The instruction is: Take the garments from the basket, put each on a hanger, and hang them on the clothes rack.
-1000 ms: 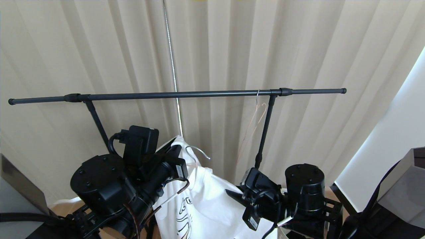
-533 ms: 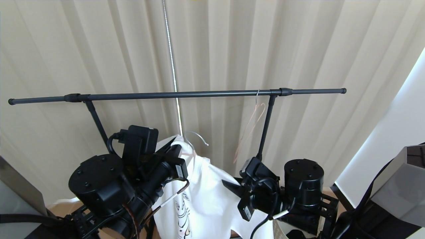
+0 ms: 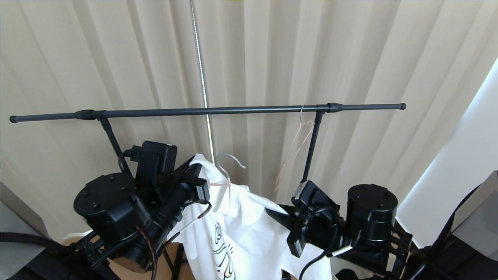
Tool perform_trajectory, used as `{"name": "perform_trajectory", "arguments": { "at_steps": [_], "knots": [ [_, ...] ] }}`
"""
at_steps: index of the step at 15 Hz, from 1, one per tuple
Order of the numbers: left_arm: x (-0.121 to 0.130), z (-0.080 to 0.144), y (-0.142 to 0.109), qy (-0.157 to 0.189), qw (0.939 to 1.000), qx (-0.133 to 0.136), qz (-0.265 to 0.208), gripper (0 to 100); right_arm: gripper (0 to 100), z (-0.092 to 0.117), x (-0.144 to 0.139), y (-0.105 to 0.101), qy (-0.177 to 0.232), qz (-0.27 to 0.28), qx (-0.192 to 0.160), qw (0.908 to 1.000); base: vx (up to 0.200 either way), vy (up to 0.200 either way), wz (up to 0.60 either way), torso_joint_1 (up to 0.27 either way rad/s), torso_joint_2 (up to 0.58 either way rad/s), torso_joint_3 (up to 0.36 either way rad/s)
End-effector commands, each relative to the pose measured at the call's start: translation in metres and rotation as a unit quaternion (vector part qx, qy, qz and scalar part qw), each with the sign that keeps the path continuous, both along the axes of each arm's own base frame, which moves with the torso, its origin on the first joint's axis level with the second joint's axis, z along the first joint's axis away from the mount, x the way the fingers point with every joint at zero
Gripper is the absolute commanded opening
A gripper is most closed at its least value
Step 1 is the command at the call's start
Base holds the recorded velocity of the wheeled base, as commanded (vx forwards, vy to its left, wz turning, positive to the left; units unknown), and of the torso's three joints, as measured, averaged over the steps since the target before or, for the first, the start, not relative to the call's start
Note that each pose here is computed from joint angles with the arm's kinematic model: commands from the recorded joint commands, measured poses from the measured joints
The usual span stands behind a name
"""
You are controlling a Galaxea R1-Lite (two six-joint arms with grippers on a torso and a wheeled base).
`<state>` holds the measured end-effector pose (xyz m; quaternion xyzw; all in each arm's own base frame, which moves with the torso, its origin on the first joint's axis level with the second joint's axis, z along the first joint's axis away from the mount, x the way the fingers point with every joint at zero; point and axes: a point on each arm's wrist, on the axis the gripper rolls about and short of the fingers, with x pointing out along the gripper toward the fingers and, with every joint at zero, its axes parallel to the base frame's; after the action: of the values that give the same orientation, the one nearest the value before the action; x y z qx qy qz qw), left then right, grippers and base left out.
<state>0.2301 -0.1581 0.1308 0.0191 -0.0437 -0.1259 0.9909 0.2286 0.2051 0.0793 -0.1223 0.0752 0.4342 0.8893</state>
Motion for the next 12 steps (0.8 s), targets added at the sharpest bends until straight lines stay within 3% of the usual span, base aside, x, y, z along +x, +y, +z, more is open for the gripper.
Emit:
{"name": "perform_trajectory", "arguments": {
  "at_steps": [1,3,4,8,12],
  "knots": [
    [0.005,0.007,0.015,-0.011,0.9998,0.004,0.018,0,0,0.005,-0.007,-0.005,-0.002,0.017,0.001,0.9999,0.000,0.000,0.00,0.000,0.00,0.000],
    [0.012,0.012,0.035,-0.004,0.9997,0.018,0.014,0,0,0.004,-0.006,-0.012,-0.005,0.022,-0.005,0.9997,0.000,0.000,0.00,0.000,0.00,0.000],
    [0.013,0.012,0.048,0.016,0.9994,0.031,0.000,0,0,0.004,-0.009,-0.014,-0.001,0.044,-0.003,0.9990,0.000,0.000,0.00,0.000,0.00,0.000],
    [0.014,0.019,0.059,0.036,0.9977,0.043,-0.038,0,0,0.006,-0.012,-0.019,0.003,0.066,0.002,0.9978,0.000,0.000,0.00,0.000,0.00,0.000],
    [0.011,0.042,0.070,0.040,0.9868,0.084,-0.133,0,0,0.014,-0.021,-0.024,0.003,0.106,0.015,0.9943,0.000,0.000,0.00,0.000,0.00,0.000]
  ]
}}
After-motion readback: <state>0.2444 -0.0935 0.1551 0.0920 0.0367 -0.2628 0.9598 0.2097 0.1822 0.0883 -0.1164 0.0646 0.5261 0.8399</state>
